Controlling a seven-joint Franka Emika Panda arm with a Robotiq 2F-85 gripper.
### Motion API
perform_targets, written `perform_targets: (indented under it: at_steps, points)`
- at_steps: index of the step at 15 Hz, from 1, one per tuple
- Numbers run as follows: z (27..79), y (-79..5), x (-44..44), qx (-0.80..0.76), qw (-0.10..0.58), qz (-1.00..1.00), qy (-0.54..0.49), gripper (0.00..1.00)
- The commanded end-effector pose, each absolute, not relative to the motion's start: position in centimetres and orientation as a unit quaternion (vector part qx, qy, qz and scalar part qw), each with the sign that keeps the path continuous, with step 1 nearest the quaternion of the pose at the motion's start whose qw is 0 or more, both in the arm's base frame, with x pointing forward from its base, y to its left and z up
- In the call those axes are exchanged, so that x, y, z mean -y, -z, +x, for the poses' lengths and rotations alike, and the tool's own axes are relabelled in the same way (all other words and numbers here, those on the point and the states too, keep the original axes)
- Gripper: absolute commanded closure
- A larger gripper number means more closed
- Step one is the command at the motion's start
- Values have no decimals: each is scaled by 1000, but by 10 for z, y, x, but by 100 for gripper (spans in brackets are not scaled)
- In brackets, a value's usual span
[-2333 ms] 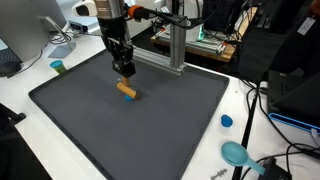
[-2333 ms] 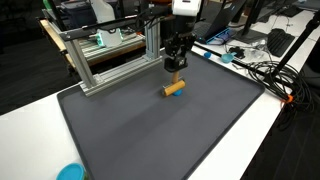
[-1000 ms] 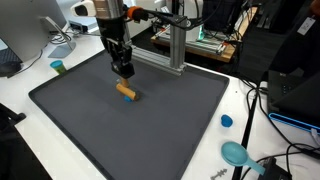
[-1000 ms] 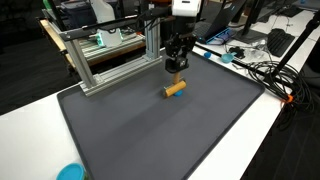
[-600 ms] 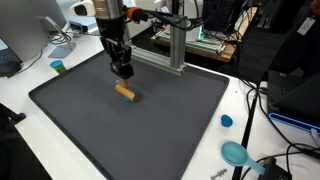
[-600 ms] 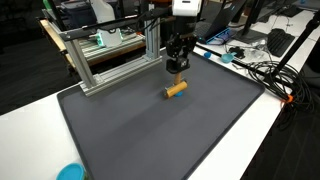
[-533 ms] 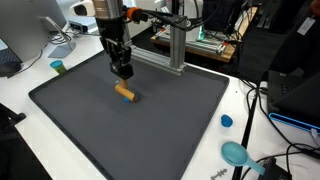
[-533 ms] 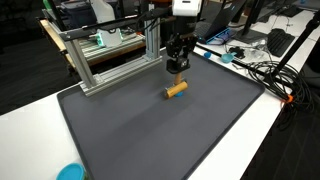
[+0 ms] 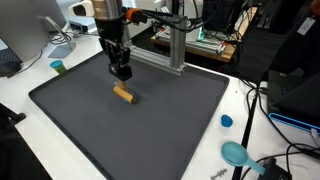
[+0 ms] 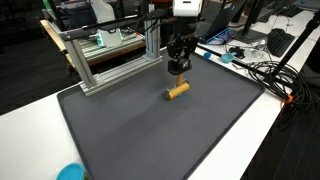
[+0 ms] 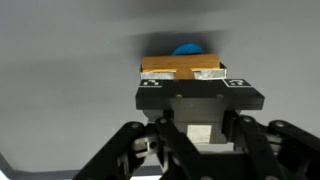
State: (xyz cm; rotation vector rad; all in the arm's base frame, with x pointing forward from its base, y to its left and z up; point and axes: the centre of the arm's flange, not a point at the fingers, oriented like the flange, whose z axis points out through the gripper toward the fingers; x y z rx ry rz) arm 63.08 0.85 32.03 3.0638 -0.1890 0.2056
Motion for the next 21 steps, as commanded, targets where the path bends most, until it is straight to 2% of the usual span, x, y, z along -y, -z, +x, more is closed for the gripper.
perform_targets:
  at_steps: [1, 11, 15, 21]
  points:
    - [640, -297, -11, 74, 19, 994, -73, 78]
    - [648, -299, -8, 83, 5, 991, -104, 78]
    - [628, -351, -16, 61, 5, 988, -143, 78]
    - [628, -383, -32, 47, 39, 991, -117, 78]
